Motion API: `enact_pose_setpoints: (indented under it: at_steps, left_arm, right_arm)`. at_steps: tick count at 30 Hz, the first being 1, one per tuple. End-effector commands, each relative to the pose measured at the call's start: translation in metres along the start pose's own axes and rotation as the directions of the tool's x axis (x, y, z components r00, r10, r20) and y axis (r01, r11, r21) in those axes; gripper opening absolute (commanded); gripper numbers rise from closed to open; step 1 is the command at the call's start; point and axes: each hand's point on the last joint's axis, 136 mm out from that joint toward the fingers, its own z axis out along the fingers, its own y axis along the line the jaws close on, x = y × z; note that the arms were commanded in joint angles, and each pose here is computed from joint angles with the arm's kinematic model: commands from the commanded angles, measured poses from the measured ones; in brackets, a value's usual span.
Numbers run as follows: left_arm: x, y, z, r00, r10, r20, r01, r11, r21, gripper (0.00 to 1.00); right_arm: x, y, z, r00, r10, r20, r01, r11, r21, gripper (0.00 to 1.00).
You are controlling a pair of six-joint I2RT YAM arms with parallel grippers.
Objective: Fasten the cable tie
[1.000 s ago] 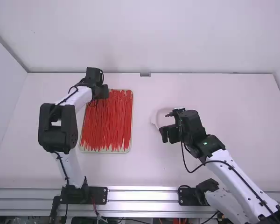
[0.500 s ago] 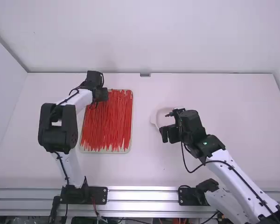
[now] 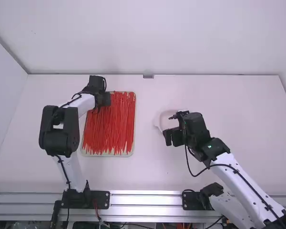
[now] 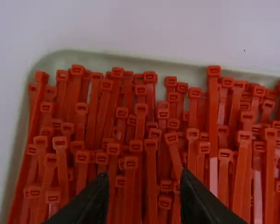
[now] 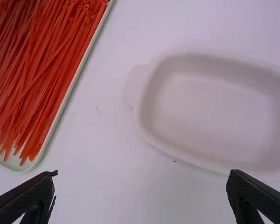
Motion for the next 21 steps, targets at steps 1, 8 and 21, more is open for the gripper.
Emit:
enact_pose_setpoints:
  at_steps: [1,8,21]
  left_arm:
    - [0.01,0.004,0.006,1.0,0.007,-0.02,-0.008,1.0,-0.016,0.4]
    - [0.003,0.005,0.006,1.0,-0.004,0.008,0.005,1.0,-0.014,0.35]
    - [-0.011,0.008,0.006,0.998,-0.016,0.062,0.017,1.0,-0.003,0.4]
  right_arm:
    - [-0.014,0.004,-0.006,0.999,-0.003,0.034,0.003,1.0,-0.004,0.98]
    - [-0.014,0.004,-0.006,0.999,-0.003,0.034,0.003,1.0,-0.004,0.98]
    - [-0.015,0.004,-0.006,0.999,-0.004,0.037,0.004,1.0,-0.004,0.98]
